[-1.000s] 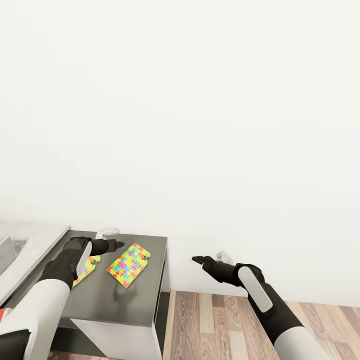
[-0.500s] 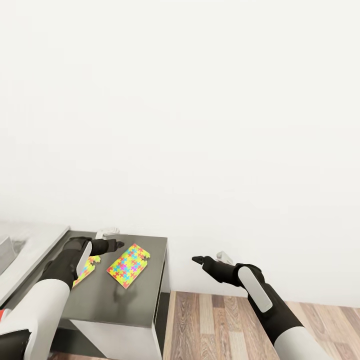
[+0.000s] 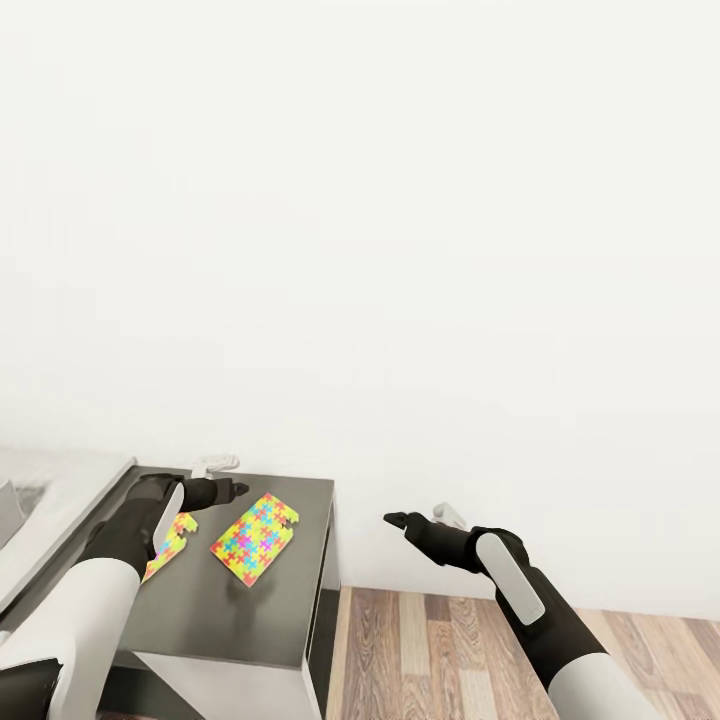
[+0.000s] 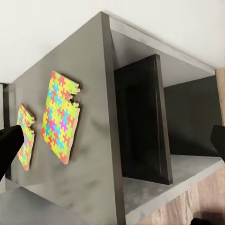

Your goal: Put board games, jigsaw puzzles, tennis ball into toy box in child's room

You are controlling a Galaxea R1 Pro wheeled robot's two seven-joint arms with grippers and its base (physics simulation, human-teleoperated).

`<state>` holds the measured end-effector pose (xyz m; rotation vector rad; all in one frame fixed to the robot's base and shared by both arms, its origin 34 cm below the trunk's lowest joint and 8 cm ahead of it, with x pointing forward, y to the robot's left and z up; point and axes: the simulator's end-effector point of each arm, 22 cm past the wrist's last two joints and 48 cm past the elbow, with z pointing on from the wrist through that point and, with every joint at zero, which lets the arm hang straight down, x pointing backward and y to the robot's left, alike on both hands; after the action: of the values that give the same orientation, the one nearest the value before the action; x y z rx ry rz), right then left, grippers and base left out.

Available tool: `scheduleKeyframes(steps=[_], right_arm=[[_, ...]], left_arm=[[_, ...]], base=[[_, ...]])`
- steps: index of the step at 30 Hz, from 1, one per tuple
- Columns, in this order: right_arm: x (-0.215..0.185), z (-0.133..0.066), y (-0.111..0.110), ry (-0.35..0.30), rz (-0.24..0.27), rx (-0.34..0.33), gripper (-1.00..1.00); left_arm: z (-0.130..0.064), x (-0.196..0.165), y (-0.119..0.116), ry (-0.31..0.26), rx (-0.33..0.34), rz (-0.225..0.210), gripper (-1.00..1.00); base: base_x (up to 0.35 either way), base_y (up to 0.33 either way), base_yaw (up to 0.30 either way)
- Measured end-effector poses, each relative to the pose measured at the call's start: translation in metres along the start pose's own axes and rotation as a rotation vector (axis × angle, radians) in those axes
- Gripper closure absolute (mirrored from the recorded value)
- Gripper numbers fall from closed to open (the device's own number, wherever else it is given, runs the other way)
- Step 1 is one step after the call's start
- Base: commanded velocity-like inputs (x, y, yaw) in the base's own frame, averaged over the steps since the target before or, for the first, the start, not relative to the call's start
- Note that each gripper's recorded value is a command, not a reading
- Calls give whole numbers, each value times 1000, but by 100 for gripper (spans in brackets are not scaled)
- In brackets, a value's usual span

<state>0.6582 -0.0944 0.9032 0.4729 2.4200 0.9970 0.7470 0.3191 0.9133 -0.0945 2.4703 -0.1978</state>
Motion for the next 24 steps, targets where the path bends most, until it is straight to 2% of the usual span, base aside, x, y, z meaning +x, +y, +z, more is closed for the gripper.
scheduleKeyframes(steps=[10, 24], right_arm=[[4, 4, -6, 10, 8, 7, -100], [10, 11, -15, 26, 20, 18, -100]], left_arm=[[6, 2, 2, -7, -1, 3, -100], [16, 12, 4, 11, -4, 1, -100]], base=[[2, 0, 0], [0, 0, 0]])
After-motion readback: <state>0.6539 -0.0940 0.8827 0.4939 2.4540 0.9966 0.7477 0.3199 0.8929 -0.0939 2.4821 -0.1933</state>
